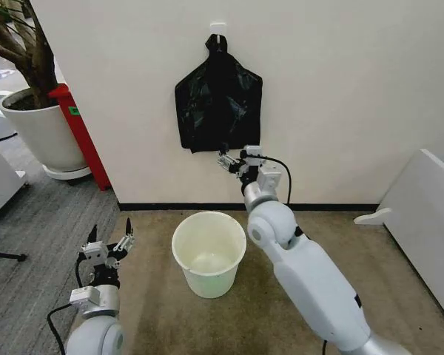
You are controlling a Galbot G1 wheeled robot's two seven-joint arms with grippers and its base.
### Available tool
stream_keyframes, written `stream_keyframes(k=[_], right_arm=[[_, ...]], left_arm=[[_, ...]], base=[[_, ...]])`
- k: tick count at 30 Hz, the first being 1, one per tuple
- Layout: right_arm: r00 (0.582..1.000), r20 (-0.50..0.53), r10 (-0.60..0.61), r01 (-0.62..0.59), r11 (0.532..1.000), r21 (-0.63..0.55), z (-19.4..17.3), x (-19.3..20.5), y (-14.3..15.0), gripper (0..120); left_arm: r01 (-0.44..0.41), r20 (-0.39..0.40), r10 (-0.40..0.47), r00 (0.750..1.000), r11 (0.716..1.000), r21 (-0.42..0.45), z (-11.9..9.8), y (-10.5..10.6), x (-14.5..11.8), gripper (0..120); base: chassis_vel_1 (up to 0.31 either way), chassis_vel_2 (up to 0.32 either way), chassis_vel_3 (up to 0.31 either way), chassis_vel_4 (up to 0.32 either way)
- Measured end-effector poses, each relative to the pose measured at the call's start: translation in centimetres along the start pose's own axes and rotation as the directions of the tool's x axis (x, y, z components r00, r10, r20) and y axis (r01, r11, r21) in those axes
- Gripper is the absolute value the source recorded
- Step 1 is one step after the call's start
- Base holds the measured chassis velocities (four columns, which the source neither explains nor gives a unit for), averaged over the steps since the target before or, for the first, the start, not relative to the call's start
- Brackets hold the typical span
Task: Place the garbage bag over the trash bin.
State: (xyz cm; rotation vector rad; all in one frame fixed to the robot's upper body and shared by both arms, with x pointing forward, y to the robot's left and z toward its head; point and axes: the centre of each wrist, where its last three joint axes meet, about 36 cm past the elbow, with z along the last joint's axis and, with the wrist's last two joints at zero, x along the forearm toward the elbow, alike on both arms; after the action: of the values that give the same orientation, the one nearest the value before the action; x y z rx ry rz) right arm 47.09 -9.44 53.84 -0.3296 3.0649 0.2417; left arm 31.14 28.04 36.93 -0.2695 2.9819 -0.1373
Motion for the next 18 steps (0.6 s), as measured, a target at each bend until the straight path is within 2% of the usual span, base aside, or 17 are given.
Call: stream_keyframes(k=[6, 10, 16, 17, 18], right_arm=[[0.999, 0.049, -0.022, 0.022, 1.0, -0.004, -2.1, 0.7, -0.8, 100], [0.993, 0.109, -0.052, 0.051, 0.999, 0.005, -3.5, 0.2, -1.5, 100], [0.981, 0.178, -0.072, 0.061, 0.996, 0.071, -6.4, -3.8, -2.3, 100], [0.981, 0.178, -0.072, 0.061, 0.996, 0.071, -6.4, -3.8, -2.3, 100], [0.98, 0.187, -0.07, 0.054, 0.995, 0.089, -7.1, -4.9, -2.4, 100]], left_arm=[[-0.027, 0.03, 0.026, 0.999, 0.998, 0.05, -0.4, 0.0, -0.8, 91], [-0.095, 0.088, 0.086, 0.992, 0.99, 0.107, -1.1, 0.1, -1.7, 93], [-0.271, 0.219, 0.236, 0.947, 0.951, 0.149, -5.0, 0.5, -6.2, 93], [-0.271, 0.219, 0.236, 0.947, 0.951, 0.149, -5.0, 0.5, -6.2, 93], [-0.304, 0.235, 0.264, 0.935, 0.94, 0.153, -5.9, 0.6, -7.4, 93]], base=[[0.0, 0.0, 0.0, 0.0], [0.0, 0.0, 0.0, 0.0], [0.0, 0.0, 0.0, 0.0], [0.0, 0.0, 0.0, 0.0], [0.0, 0.0, 0.0, 0.0]])
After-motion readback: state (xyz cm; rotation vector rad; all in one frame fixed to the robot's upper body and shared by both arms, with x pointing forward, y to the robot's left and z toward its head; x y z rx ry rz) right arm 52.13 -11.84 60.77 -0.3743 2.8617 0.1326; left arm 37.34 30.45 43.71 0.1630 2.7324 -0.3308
